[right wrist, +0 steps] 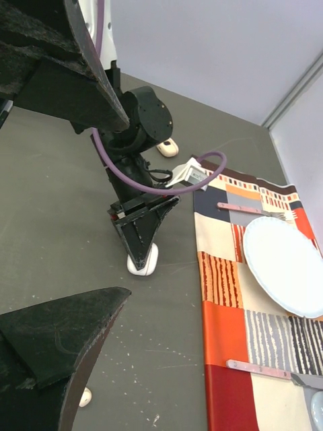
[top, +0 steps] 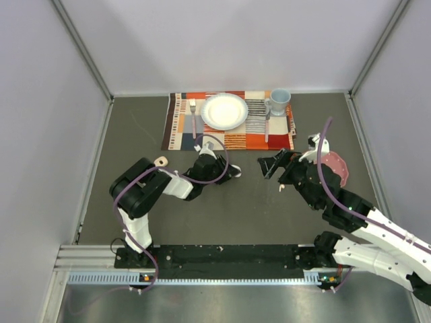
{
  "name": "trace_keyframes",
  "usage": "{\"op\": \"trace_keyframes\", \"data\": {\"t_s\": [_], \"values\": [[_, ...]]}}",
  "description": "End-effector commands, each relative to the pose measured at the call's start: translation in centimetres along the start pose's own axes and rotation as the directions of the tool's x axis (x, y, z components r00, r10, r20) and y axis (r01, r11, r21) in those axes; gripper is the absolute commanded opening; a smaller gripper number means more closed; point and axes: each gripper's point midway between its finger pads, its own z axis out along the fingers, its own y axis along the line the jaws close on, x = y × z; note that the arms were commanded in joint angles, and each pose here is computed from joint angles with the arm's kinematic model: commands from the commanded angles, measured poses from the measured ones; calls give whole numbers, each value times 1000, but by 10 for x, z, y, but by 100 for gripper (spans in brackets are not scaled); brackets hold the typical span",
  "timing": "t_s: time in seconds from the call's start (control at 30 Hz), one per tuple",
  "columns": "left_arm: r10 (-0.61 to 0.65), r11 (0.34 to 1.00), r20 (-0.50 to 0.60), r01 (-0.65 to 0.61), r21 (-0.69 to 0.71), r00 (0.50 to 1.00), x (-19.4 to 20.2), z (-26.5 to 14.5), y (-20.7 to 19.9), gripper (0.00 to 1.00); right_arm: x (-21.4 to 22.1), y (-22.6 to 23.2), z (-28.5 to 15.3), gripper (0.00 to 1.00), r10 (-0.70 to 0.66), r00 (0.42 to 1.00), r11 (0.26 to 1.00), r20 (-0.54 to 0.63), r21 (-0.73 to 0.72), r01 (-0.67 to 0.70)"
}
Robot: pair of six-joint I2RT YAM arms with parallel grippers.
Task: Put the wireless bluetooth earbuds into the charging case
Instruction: Place the charging case with the earbuds at the center of the board.
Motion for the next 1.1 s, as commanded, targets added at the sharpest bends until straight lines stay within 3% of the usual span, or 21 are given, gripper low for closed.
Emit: {"op": "trace_keyframes", "data": {"t_s": [0.0,0.3,0.4,0.83,1.07], "values": [[-6,1000,26,5,22,1000,-11,3,-13,22,-19,5,-2,99,20,999,1000,48,-6,-20],[-9,1000,33,10,-19,999,-12,1,-2,33,-19,5,-1,99,19,999,1000,51,0,-19],[-7,999,38,8,-41,999,-13,0,2,41,-19,4,-2,99,18,999,1000,51,0,-18],[31,996,47,-26,-90,998,-18,-13,12,50,-19,2,-1,99,25,998,1000,55,8,-26],[136,980,102,-119,-162,985,-38,-30,12,52,-15,2,0,99,11,999,1000,44,10,-11]]}}
